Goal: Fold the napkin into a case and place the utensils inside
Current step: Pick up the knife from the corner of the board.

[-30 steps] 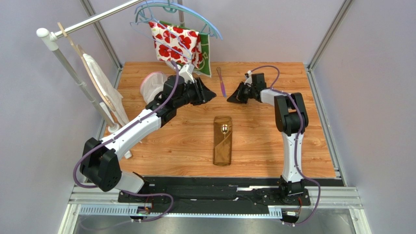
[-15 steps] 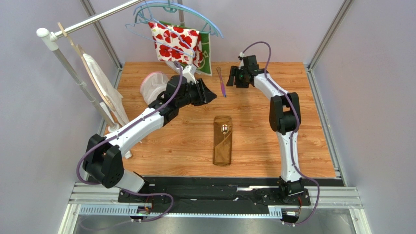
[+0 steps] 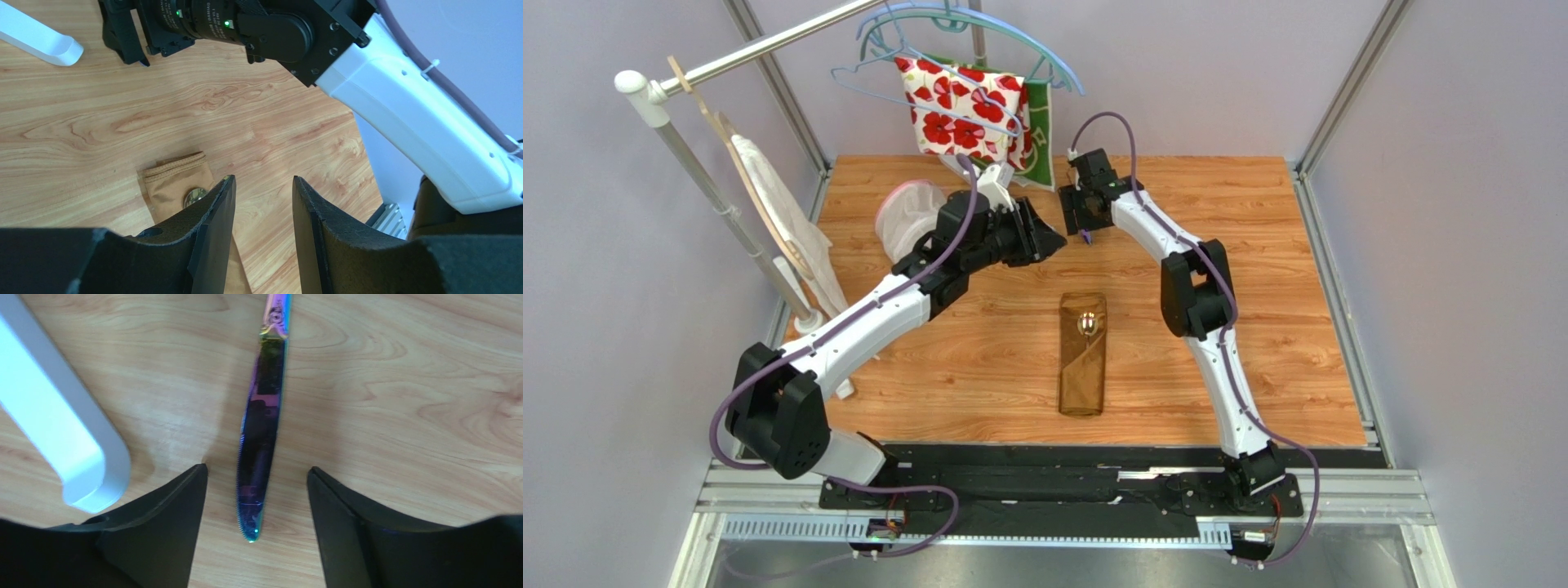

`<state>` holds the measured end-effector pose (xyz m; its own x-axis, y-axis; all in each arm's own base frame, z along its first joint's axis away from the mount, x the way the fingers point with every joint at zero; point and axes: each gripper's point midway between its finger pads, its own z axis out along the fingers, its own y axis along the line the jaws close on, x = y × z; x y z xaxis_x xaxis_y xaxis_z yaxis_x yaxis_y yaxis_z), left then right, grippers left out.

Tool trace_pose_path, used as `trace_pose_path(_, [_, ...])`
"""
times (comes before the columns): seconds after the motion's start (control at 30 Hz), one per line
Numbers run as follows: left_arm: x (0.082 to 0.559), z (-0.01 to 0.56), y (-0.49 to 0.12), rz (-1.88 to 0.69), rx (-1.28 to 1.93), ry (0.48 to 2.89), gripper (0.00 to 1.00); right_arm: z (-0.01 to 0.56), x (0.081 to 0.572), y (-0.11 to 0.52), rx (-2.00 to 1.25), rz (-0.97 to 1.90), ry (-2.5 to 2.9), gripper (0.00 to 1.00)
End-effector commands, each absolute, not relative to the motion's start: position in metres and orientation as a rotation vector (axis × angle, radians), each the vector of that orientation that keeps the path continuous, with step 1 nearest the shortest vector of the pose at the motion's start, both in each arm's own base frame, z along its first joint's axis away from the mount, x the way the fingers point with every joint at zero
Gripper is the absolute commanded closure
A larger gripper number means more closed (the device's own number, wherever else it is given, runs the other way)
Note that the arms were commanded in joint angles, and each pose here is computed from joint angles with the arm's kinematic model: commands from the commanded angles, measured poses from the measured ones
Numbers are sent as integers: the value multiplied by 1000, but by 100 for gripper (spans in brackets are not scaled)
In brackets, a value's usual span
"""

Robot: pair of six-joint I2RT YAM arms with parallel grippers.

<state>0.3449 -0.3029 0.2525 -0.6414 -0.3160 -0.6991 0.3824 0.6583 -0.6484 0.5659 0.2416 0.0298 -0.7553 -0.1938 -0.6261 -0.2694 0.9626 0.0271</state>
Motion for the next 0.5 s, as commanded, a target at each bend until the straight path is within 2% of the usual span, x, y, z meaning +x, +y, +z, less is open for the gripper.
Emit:
trace_pose_path(0.0, [339, 286, -302, -1075, 77, 1919, 52, -20, 541, 209, -372, -23, 2633, 39])
trace_pose_path(0.03, [340, 286, -301, -1075, 73, 1917, 52, -25, 532, 207, -387, -36, 2673, 48])
trace_pose_path(0.1, [338, 289, -301, -1080, 75, 1911, 52, -30, 530, 205, -397, -44, 2696, 56])
trace_pose_path(0.13, [338, 289, -301, -1080, 74, 1910, 52, -32, 525, 207, -404, -19, 2717, 65])
trace_pose_path(0.27, [335, 294, -301, -1090, 77, 1900, 52, -32, 514, 206, -420, -12, 2755, 71])
trace_pose_path(0.47, [334, 297, -301, -1094, 85, 1892, 52, -36, 492, 200, -455, -44, 2838, 88])
